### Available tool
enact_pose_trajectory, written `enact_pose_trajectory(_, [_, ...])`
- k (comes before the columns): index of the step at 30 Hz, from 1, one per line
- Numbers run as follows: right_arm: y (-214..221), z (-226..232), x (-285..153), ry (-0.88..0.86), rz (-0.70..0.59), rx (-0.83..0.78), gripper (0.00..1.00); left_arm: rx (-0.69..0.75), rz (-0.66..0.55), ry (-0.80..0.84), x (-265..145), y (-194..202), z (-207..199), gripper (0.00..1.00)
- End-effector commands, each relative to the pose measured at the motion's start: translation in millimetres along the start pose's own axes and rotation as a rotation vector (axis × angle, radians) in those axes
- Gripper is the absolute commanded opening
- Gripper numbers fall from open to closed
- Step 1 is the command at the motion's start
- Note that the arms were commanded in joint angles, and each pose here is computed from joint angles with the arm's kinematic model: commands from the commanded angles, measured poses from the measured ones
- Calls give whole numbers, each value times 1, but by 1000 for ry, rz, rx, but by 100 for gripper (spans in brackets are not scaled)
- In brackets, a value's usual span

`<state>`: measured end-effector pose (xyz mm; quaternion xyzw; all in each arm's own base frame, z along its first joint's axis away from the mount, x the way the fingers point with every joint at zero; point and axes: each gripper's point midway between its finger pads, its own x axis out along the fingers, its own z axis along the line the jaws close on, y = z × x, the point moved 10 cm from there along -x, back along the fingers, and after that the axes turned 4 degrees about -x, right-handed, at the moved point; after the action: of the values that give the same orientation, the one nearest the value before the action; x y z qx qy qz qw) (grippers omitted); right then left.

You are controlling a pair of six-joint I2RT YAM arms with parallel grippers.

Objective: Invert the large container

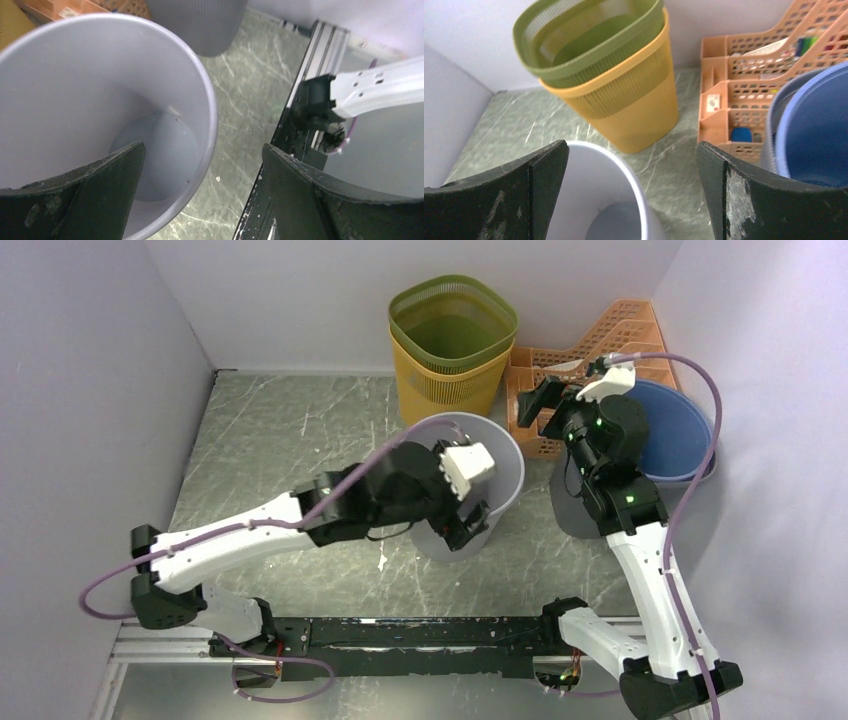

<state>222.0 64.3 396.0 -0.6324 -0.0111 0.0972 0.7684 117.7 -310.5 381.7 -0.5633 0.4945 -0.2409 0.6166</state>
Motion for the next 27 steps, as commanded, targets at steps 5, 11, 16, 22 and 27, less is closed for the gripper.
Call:
enact_pose_trajectory(5, [-30, -12, 7, 214, -71, -27, 100, 135, 1, -63, 30, 23, -13, 99])
enact_pose_trajectory(11, [-25, -14, 12, 234, -60, -32, 100, 244, -22, -153, 38, 37, 0, 99])
enact_pose_trajectory(16, [-17, -15, 12, 236, -47, -29, 100, 355, 31, -200, 52, 54, 8, 99])
enact_pose_trajectory(22, [-15, -19, 7, 250, -53, -31, 100, 345, 135, -196, 58, 68, 8, 63])
enact_pose_trajectory(27, [-17, -22, 1, 282, -70, -36, 100, 277, 159, -200, 46, 75, 8, 7])
